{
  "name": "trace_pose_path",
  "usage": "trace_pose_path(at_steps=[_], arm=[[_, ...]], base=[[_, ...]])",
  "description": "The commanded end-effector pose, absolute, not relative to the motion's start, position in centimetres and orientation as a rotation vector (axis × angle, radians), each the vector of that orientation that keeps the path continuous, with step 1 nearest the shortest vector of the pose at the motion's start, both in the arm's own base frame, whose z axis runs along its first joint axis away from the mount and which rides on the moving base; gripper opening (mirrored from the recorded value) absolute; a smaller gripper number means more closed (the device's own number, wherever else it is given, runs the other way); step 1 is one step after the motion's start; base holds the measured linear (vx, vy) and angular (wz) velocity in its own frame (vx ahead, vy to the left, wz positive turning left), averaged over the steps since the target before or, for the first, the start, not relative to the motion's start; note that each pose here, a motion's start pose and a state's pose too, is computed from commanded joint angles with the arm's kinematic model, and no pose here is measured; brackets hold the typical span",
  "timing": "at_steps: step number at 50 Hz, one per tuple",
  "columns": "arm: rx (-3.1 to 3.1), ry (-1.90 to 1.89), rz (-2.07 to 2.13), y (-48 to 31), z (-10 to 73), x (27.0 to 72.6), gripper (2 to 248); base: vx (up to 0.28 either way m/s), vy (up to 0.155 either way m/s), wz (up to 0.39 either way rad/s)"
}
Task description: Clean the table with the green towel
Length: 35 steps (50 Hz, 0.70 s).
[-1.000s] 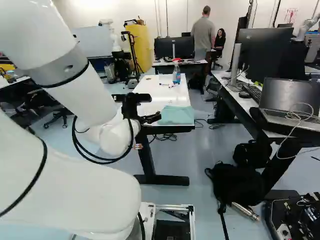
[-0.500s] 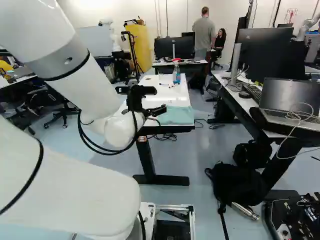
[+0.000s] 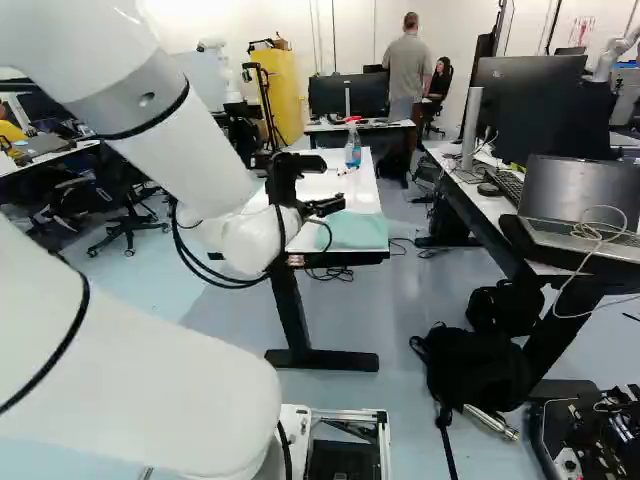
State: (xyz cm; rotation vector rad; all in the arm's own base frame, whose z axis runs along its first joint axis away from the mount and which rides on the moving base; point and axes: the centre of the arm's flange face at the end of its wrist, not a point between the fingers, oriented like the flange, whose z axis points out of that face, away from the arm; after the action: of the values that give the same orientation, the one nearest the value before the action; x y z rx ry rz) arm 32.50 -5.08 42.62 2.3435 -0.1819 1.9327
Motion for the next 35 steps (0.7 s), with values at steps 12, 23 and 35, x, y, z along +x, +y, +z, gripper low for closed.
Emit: trace_pose_path(at_steps=[12, 23, 35], arm=[[2.368, -0.216, 1.875, -6.3, 43.4, 34.3, 247], [2.436, -0.250, 1.770, -7.5, 43.8, 35.9, 247], [2.511, -0.288, 1.647, -8.7, 44.1, 37.5, 247]], base=[[0.000, 0.000, 0.000], [0.000, 0.000, 0.000], [0.000, 0.000, 0.000]])
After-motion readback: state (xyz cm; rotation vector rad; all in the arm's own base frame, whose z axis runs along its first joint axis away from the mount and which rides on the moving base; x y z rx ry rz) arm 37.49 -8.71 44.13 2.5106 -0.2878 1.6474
